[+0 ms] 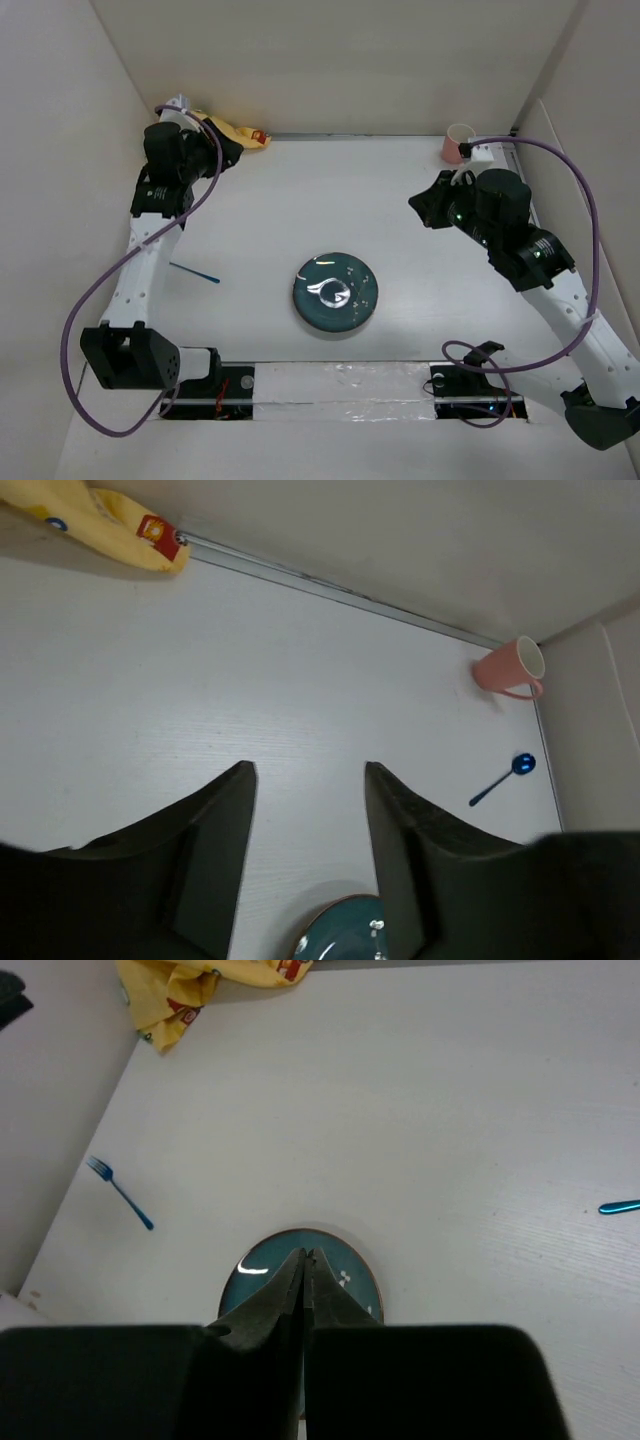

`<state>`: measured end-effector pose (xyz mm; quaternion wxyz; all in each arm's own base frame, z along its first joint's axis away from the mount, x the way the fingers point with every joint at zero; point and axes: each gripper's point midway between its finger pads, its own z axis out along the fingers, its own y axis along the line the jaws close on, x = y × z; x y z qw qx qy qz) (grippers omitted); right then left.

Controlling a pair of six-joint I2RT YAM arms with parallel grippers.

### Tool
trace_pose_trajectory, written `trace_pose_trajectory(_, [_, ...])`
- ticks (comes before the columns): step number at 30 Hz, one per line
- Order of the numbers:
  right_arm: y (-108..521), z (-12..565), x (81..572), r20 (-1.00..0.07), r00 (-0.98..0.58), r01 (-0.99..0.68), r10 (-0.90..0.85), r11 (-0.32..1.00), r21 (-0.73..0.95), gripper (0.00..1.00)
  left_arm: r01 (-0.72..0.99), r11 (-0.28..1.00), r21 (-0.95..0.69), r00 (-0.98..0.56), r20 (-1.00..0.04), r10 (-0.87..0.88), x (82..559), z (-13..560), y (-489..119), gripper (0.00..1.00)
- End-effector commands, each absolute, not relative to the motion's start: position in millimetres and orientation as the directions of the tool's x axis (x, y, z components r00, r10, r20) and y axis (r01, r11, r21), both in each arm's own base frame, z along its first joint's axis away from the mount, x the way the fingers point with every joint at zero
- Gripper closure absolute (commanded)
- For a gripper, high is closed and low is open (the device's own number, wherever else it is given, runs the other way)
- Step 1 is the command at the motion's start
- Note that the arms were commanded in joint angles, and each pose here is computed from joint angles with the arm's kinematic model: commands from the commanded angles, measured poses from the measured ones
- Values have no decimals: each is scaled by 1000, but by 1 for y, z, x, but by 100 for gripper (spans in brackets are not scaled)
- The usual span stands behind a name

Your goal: Set the dinner table for one person

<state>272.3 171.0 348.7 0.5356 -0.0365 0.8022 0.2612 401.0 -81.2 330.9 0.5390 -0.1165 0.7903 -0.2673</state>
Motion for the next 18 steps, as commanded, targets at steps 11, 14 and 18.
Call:
trace_pose_trajectory(11, [188,346,274,-879,-446,-421,168,828,371,100,-341,822,-456,-256,-797,-548,549,313,31,100])
trace_pose_trajectory(14, [190,345,275,-879,-445,-424,170,825,374,100,-429,788,-442,-270,-769,-579,575,273,56,100])
trace_pose_trajectory(18, [195,342,278,-872,-463,-431,161,819,380,100,-537,738,-408,-276,-742,-611,594,218,86,77])
